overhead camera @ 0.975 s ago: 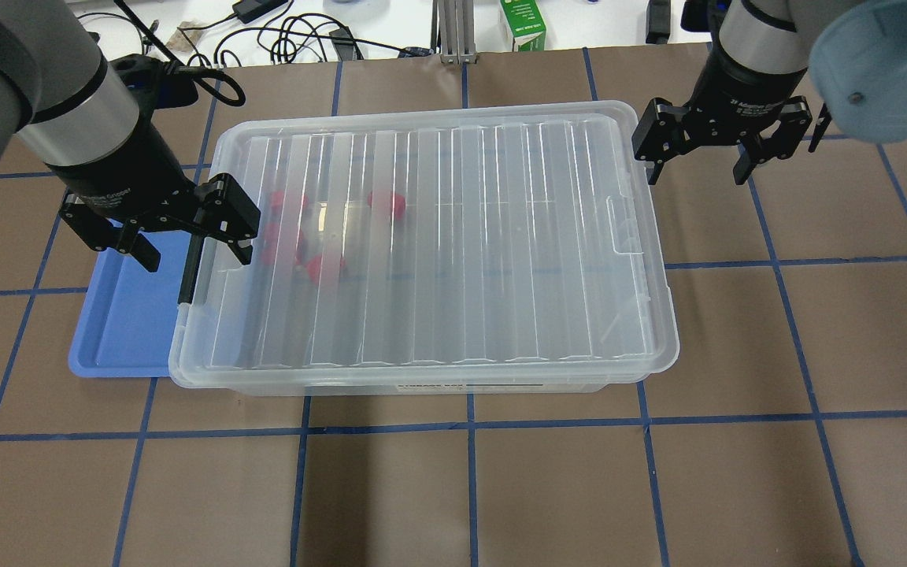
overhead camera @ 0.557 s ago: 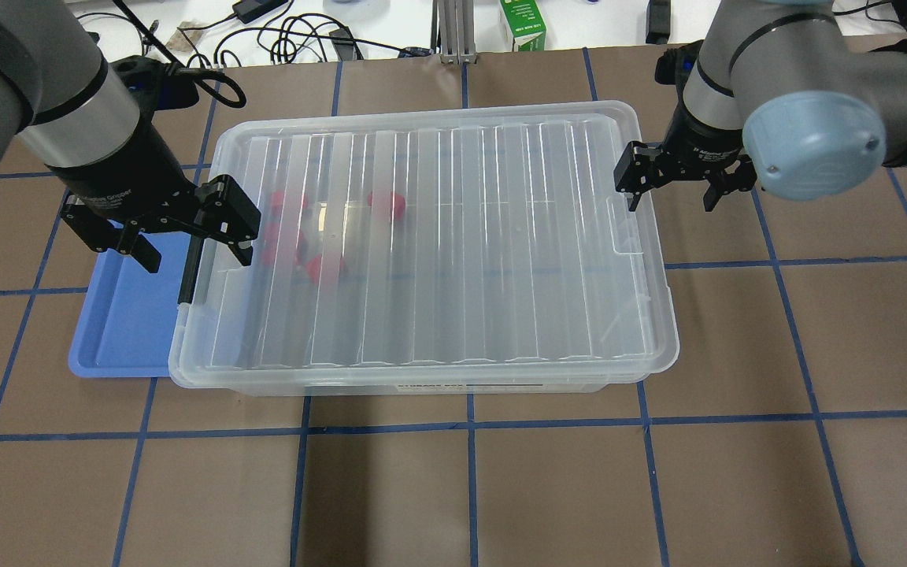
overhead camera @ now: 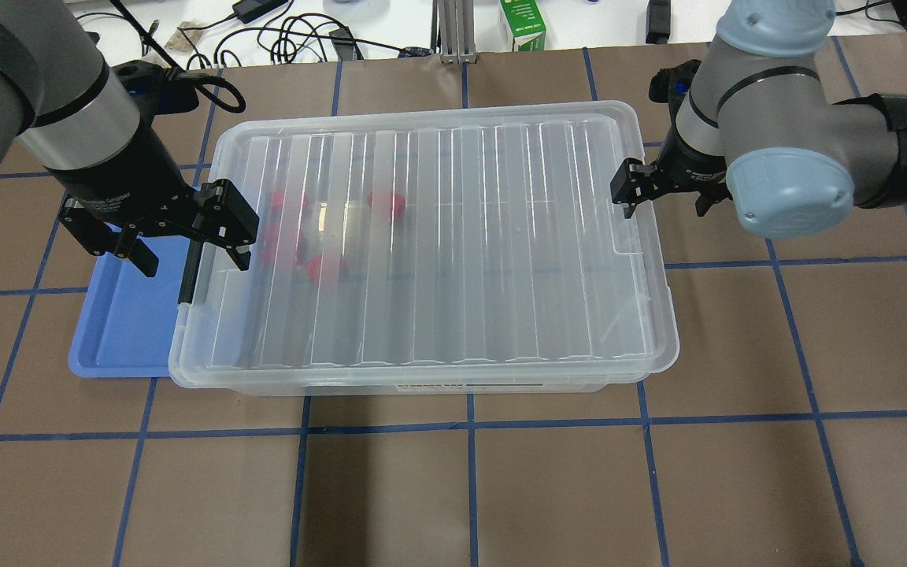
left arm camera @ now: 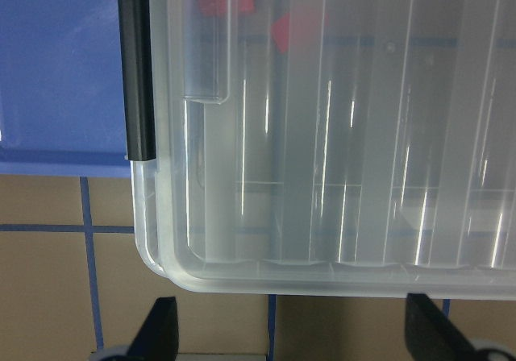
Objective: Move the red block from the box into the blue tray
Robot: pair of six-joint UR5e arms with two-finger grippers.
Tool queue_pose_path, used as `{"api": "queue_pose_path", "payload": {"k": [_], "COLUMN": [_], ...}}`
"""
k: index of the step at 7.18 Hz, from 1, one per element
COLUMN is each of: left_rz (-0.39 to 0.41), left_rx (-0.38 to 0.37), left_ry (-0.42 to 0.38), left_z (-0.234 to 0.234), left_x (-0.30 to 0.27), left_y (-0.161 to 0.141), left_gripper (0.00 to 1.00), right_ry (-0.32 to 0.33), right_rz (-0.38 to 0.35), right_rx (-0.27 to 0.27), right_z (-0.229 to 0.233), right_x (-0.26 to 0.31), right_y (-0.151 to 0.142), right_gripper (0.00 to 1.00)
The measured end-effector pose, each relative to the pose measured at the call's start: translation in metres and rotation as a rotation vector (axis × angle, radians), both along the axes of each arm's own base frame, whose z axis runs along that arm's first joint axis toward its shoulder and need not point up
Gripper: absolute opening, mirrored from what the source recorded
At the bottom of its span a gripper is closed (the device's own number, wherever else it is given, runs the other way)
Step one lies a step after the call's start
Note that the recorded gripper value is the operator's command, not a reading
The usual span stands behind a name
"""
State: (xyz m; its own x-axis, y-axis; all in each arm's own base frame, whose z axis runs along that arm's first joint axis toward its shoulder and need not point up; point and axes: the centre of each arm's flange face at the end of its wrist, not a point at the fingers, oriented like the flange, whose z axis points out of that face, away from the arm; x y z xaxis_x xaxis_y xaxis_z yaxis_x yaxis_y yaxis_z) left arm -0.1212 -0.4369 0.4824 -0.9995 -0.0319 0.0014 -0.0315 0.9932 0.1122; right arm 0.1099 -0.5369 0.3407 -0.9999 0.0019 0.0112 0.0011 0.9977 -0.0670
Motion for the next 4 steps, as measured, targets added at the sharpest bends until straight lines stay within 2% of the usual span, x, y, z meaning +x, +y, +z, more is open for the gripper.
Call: {"api": "queue_pose_path", "payload": {"k": [4], "left_rz": [0.000], "left_rx": [-0.003], "left_ry": [-0.004], "left_z": [0.001], "left_x": [0.001], "left_y": [0.000], "left_gripper": [1.00], "right_ry": [0.023], "right_rz": [0.041], "right_rx": [0.001], "right_z": [0.002], "right_x": [-0.059], "right_y": [-0.006], "right_gripper": [1.00]}}
